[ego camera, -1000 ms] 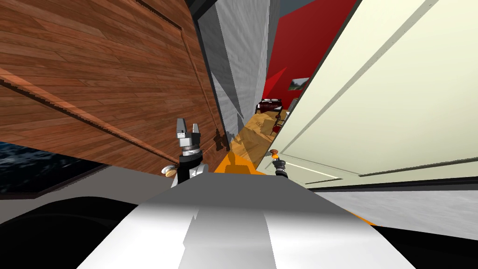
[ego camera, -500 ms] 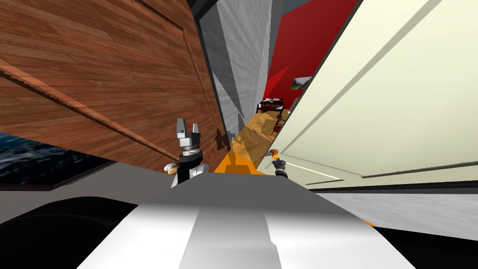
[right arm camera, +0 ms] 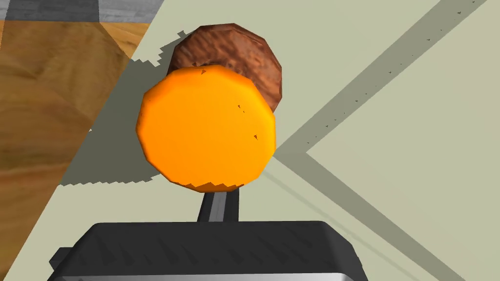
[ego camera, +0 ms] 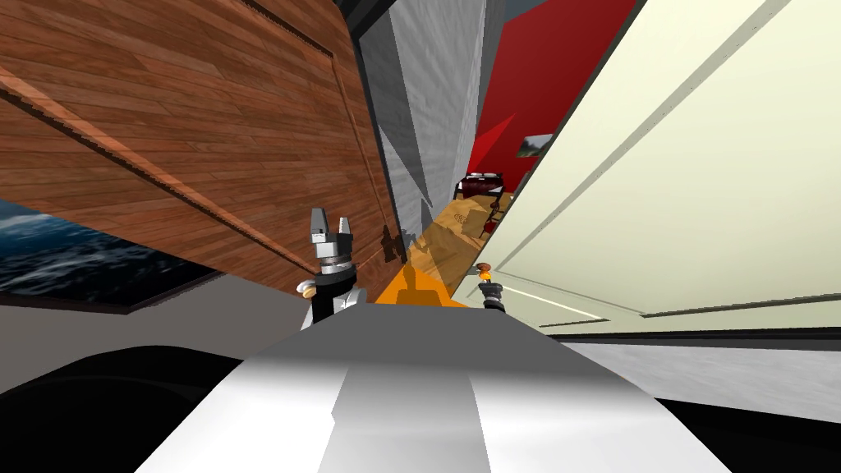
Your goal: Pull the door open
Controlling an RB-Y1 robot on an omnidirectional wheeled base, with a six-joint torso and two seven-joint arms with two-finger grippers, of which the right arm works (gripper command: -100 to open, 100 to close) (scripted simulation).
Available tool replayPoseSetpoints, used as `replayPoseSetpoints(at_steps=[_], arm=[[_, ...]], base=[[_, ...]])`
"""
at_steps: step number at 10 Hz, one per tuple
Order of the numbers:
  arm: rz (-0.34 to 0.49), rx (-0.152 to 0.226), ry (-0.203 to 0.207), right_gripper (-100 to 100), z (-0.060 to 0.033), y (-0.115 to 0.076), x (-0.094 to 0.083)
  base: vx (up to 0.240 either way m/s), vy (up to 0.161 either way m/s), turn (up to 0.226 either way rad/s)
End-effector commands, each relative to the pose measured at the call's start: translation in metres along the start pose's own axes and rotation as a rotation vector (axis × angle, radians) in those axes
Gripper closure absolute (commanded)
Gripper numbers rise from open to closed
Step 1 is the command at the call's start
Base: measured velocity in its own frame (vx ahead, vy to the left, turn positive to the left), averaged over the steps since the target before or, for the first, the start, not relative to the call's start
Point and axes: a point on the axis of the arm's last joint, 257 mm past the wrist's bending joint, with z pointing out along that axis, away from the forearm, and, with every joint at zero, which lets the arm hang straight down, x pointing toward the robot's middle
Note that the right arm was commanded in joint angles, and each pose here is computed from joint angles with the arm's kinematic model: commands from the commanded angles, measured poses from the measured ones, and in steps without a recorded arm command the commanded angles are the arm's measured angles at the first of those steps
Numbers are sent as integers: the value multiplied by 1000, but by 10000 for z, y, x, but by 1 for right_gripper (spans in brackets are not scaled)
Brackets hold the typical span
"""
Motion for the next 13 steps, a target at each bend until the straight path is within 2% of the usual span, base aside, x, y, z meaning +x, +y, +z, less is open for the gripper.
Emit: replayPoseSetpoints(at_steps=[1, 3, 4, 5, 6, 7, 8, 10, 11, 12, 13], arm=[[55, -6, 10, -100, 18, -39, 76], [126, -10, 9, -100, 17, -85, 122], [126, -10, 9, -100, 17, -85, 122], [208, -16, 8, -100, 16, -138, 177], [203, -6, -17, -100, -38, -179, 69], [209, -14, 3, -100, 7, -146, 157], [257, -18, 7, -100, 16, -167, 207], [348, -24, 6, -100, 14, -226, 269], [351, -24, 6, -100, 14, -226, 269], [399, -27, 5, -100, 12, -256, 300], [399, -27, 5, -100, 12, -256, 300]], base=[[-83, -17, -12], [-91, -8, -29], [-75, -7, -5], [-100, -10, 28], [-103, -4, 43], [-44, 5, -22], [-36, 1, 3], [-70, -5, 23], [-54, -1, 9], [-59, -8, 23], [-54, -2, 15]])
